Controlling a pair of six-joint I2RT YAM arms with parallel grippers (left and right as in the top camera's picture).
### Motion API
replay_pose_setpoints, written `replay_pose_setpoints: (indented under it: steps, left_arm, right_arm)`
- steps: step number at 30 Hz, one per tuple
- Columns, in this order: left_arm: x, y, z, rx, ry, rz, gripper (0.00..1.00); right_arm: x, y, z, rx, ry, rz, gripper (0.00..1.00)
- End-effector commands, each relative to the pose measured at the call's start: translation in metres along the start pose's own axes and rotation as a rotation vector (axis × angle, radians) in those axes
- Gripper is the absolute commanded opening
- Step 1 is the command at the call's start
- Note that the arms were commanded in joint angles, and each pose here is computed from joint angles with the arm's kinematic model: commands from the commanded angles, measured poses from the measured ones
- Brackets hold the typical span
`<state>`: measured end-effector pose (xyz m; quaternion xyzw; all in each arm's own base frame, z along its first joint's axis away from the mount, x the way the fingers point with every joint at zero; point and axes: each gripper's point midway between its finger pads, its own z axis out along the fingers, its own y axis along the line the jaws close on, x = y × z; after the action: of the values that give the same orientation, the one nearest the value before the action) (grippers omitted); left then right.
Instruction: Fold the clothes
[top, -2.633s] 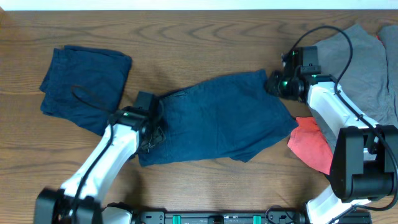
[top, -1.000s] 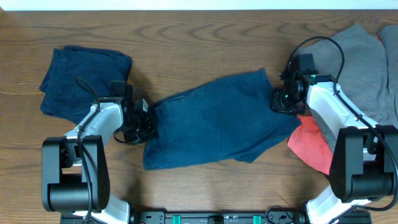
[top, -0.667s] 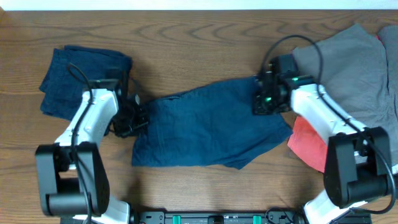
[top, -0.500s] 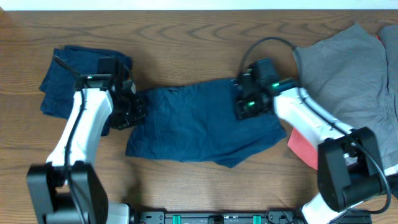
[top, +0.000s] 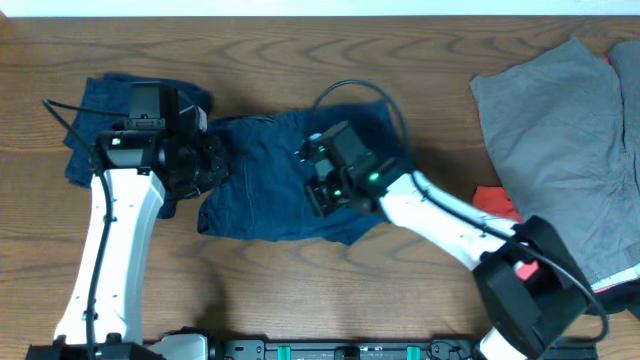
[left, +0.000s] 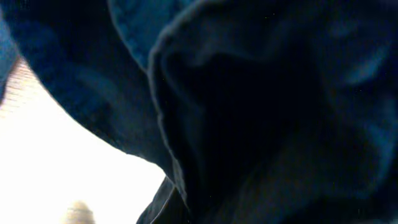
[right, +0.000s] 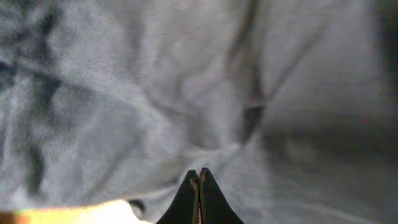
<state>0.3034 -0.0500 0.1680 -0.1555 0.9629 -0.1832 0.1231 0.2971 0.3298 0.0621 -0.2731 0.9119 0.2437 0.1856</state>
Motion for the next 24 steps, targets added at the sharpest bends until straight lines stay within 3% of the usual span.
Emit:
replay_pose_setpoints:
  steps: [1, 5, 10, 16, 24]
  left_arm:
    - [-0.006, -0.014, -0.014, 0.053, -0.039, 0.005, 0.06]
    - [-0.006, -0.013, -0.014, 0.052, -0.037, 0.005, 0.06]
    - [-0.006, -0.013, -0.014, 0.052, -0.036, -0.01, 0.06]
    - [-0.016, -0.018, -0.015, 0.072, -0.074, -0.091, 0.06]
    - [-0.039, -0.028, -0.017, 0.126, -0.156, -0.206, 0.07]
  right_arm:
    - [0.013, -0.019, 0.024, 0.15, 0.014, 0.045, 0.01]
    - [0.02, -0.042, 0.042, 0.266, 0.002, 0.132, 0.02]
    - [0.029, -0.043, 0.069, 0.212, 0.027, 0.16, 0.01]
    - [0.047, 0.032, 0.089, -0.14, 0.114, 0.094, 0.01]
    - [0.059, 0.09, 0.098, -0.2, 0.098, -0.023, 0.01]
